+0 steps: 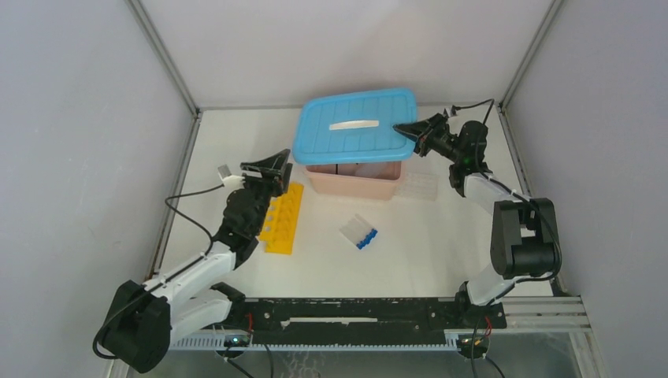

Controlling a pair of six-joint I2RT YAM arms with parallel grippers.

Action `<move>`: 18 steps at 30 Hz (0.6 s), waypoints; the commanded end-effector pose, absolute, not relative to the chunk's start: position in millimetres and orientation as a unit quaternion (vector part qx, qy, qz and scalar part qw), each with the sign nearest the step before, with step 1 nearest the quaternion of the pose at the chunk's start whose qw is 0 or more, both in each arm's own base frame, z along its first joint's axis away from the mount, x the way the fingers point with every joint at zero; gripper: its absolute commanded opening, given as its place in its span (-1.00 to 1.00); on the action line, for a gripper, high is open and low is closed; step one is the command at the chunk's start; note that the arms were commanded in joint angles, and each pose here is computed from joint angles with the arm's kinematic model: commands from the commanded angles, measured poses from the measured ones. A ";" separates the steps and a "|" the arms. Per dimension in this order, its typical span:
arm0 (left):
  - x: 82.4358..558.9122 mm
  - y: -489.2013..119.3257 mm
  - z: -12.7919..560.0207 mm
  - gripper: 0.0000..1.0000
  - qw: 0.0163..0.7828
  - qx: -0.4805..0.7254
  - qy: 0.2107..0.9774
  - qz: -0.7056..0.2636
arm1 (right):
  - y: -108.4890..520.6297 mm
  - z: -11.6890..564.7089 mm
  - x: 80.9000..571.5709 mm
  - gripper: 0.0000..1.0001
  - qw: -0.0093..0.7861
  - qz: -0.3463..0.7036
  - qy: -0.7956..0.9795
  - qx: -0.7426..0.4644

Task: Organize the chemistry lab equipment
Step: Close the lid of the storage box.

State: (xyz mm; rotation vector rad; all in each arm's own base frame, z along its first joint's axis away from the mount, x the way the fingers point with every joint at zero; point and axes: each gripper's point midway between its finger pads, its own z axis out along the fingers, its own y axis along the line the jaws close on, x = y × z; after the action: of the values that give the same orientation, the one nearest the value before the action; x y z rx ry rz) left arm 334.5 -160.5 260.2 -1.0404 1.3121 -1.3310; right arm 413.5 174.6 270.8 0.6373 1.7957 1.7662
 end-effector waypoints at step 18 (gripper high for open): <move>344.5 -142.7 239.9 0.34 0.499 -0.423 0.564 -0.504 | 166.2 241.1 420.1 -0.60 0.285 0.643 0.672 0.233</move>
State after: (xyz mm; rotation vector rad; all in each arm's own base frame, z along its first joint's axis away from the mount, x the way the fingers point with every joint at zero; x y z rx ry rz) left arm 340.0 -143.6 235.5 -1.0645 1.3623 -1.2349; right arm 419.3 171.0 229.0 0.7091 1.8517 1.7345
